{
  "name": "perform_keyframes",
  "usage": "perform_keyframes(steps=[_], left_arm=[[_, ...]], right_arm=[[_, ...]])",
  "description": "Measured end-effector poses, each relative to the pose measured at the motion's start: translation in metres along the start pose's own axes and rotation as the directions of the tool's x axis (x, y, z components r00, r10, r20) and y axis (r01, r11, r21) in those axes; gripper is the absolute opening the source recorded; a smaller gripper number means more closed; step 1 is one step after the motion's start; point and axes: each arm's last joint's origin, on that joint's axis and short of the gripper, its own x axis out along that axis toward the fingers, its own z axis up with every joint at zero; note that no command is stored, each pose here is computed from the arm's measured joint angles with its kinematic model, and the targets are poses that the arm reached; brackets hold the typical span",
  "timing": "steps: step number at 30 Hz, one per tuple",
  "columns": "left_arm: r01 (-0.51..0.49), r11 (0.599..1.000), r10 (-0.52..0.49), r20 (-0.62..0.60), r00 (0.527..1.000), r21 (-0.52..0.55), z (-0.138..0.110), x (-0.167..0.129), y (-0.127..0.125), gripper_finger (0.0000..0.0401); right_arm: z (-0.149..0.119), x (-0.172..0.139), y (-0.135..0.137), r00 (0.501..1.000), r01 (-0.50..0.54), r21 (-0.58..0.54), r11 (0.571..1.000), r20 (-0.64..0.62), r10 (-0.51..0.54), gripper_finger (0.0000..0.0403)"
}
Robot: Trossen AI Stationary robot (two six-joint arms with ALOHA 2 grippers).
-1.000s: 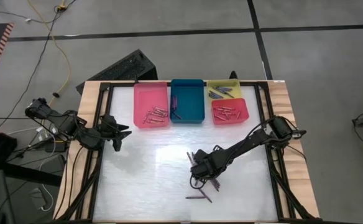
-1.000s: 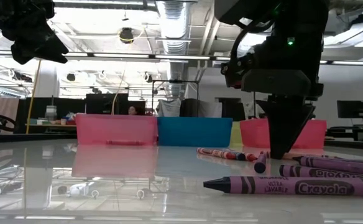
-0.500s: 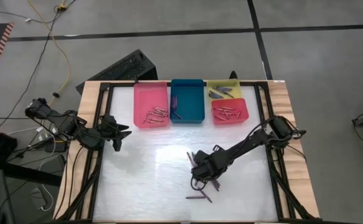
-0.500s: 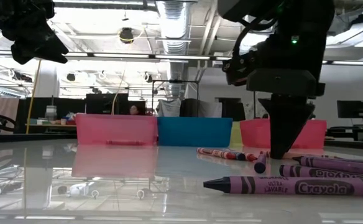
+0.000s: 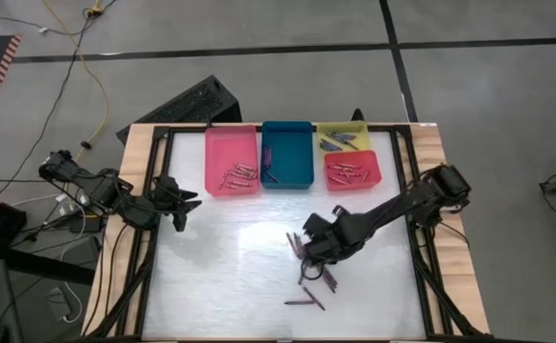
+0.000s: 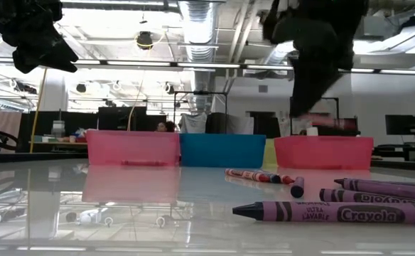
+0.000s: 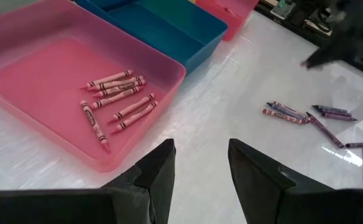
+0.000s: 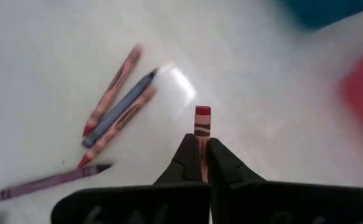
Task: Sort crayons
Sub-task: Put the red crayon into the red bin
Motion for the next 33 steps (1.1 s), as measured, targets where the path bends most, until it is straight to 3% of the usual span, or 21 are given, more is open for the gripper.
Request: perform_keyframes(steps=[11, 21, 33], left_arm=[[0.000, 1.000, 0.000, 0.000, 1.000, 0.000, 0.000, 0.000, 0.000, 0.0139], [-0.006, 1.000, 0.006, -0.006, 1.000, 0.008, -0.001, 0.000, 0.001, 0.0139], [-0.015, 1.000, 0.015, -0.015, 1.000, 0.019, -0.002, 0.000, 0.002, 0.0139]], right_arm=[[0.024, -0.031, -0.056, 0.959, 0.202, 0.116, 0.972, 0.180, -0.221, 0.0003], [0.051, -0.012, -0.101, 0.922, 0.376, 0.068, 0.924, 0.073, -0.380, 0.0003], [0.061, 0.018, -0.158, 0.827, 0.560, 0.021, 0.828, -0.072, -0.558, 0.0004]])
